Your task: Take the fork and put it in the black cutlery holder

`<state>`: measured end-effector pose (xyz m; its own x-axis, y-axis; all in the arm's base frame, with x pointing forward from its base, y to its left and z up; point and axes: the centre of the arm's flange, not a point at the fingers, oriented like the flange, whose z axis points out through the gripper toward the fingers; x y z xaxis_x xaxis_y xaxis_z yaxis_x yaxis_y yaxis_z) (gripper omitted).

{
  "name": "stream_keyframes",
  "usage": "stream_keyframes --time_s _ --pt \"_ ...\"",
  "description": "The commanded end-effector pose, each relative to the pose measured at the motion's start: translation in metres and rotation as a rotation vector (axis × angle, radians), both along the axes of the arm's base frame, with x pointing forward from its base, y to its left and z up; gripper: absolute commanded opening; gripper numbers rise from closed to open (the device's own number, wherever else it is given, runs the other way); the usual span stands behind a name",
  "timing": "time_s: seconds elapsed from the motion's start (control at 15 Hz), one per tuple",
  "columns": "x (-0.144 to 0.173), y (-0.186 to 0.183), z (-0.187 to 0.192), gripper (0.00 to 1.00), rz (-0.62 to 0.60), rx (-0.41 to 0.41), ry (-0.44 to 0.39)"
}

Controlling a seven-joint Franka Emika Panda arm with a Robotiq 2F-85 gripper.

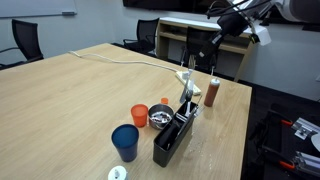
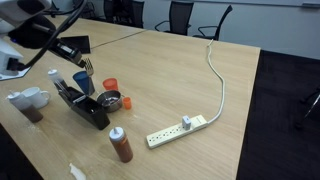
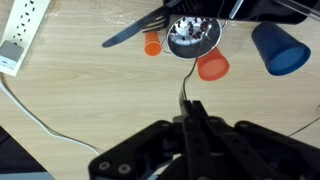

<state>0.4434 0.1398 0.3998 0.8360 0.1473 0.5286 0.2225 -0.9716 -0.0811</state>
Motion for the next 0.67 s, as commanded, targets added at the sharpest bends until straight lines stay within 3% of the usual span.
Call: stream_keyframes --time_s 0.0,0.6 --pt "0.005 -0.004 -0.005 0.01 0.007 0.007 -0.005" --pt "-0.003 -0.013 -0.027 0.01 -0.016 0.036 0.054"
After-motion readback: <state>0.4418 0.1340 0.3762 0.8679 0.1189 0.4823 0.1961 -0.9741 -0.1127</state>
